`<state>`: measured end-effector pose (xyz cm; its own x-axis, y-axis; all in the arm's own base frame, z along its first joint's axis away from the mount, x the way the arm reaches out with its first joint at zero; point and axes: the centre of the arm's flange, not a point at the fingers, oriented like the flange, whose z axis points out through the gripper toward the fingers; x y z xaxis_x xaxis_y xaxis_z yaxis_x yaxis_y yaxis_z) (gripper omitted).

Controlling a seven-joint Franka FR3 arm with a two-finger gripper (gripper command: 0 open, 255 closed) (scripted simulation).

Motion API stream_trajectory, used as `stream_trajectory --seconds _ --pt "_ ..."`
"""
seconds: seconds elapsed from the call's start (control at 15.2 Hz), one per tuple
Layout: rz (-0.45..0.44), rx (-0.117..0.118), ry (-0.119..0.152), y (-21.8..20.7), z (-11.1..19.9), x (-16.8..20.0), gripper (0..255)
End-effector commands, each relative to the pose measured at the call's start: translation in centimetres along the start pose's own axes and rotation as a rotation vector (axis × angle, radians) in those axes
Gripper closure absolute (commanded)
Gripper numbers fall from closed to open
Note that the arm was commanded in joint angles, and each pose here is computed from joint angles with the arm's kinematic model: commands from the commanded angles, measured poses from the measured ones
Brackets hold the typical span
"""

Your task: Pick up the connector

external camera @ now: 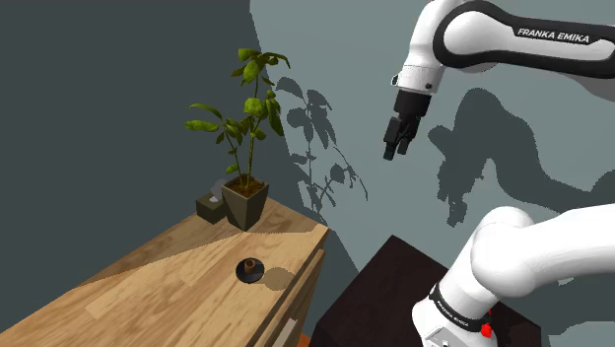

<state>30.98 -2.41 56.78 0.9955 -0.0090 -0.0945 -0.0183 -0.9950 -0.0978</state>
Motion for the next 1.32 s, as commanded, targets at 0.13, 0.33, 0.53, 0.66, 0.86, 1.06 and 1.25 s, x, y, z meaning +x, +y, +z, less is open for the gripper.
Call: stream_trajectory --seconds 0.13,0.33,0.53,0.66,0.86,1.06,1.25 --pt "0.001 -0.005 0.005 -1.4 1.9 1.1 0" --pt "0.003 -0.012 0.012 -3.6 4.9 2.7 0" --pt "0.006 -0.018 0.02 -5.7 7.8 4.4 0" --pt "0.007 -0.023 0.025 -7.1 9.7 5.5 0" --pt "0.009 -0.03 0.032 -9.1 12.7 7.2 0" --pt "0.011 -0.037 0.039 -11.2 15.6 8.9 0" --pt "0.013 -0.044 0.047 -13.2 18.5 10.7 0"
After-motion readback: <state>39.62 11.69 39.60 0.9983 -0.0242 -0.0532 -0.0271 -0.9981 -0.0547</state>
